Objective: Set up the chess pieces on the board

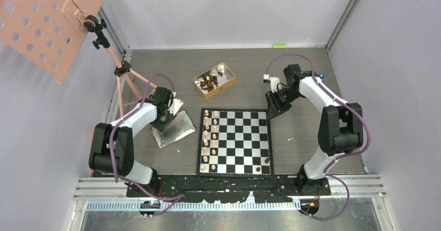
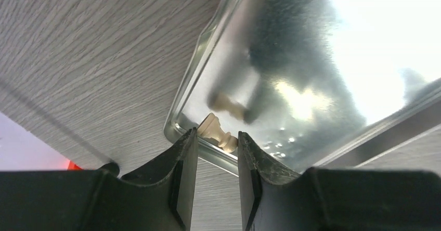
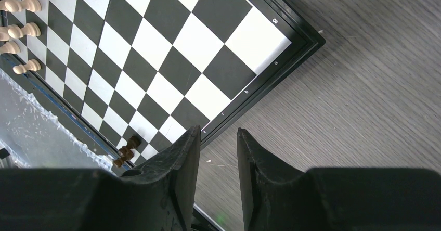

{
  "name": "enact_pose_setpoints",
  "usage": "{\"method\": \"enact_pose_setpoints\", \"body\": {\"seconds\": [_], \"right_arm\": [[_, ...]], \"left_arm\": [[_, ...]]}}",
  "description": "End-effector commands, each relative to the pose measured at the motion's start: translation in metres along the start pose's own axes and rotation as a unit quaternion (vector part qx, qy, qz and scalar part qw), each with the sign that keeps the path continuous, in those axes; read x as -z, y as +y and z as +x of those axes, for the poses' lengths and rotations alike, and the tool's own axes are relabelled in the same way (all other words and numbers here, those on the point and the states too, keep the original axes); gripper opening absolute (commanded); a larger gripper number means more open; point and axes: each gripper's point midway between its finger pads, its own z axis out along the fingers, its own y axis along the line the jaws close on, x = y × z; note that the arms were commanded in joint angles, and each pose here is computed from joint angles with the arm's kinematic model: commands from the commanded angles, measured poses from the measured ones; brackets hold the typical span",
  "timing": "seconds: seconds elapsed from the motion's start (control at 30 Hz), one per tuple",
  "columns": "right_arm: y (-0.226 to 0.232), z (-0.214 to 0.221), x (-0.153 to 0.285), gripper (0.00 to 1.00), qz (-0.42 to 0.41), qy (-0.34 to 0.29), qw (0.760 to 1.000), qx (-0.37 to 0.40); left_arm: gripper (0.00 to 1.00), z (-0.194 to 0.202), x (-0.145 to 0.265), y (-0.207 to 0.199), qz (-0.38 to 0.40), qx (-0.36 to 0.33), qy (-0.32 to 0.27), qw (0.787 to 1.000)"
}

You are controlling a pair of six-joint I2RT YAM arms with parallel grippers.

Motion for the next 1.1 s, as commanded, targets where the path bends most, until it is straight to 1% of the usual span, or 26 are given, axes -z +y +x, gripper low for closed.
{"method": "enact_pose_setpoints", "body": {"seconds": [0.0,0.13,0.23,0.3,0.43,0.5,0.6,0.7,0.87,1.07], "right_arm": [[0.002,-0.012,0.005,0.38,-0.006,-0.014,1.0,0.014],[0.003,-0.012,0.005,0.38,-0.007,-0.015,1.0,0.014],[0.003,-0.012,0.005,0.38,-0.007,-0.014,1.0,0.013],[0.003,-0.012,0.006,0.38,-0.007,-0.015,1.0,0.014],[0.003,-0.013,0.007,0.38,-0.005,-0.017,1.0,0.016],[0.003,-0.014,0.008,0.38,-0.004,-0.018,1.0,0.015],[0.004,-0.014,0.009,0.38,-0.003,-0.021,1.0,0.017],[0.004,-0.015,0.011,0.38,-0.001,-0.022,1.0,0.017],[0.004,-0.015,0.012,0.38,0.001,-0.024,1.0,0.019],[0.004,-0.015,0.013,0.38,0.005,-0.026,0.999,0.021]], "left_arm": [[0.26,-0.019,0.02,-0.009,0.045,-0.002,-0.045,0.998],[0.26,-0.027,0.035,-0.026,0.102,-0.003,-0.066,0.993],[0.26,-0.035,0.058,-0.043,0.16,-0.009,-0.093,0.983],[0.26,-0.037,0.08,-0.059,0.215,-0.013,-0.105,0.971],[0.27,-0.047,0.126,-0.088,0.324,-0.027,-0.126,0.937],[0.26,-0.054,0.142,-0.098,0.361,-0.035,-0.127,0.923],[0.26,-0.068,0.163,-0.118,0.395,-0.064,-0.133,0.907],[0.27,-0.078,0.173,-0.141,0.41,-0.107,-0.124,0.897],[0.28,-0.092,0.183,-0.193,0.441,-0.181,-0.094,0.874],[0.28,-0.092,0.18,-0.255,0.475,-0.263,-0.028,0.839]]}}
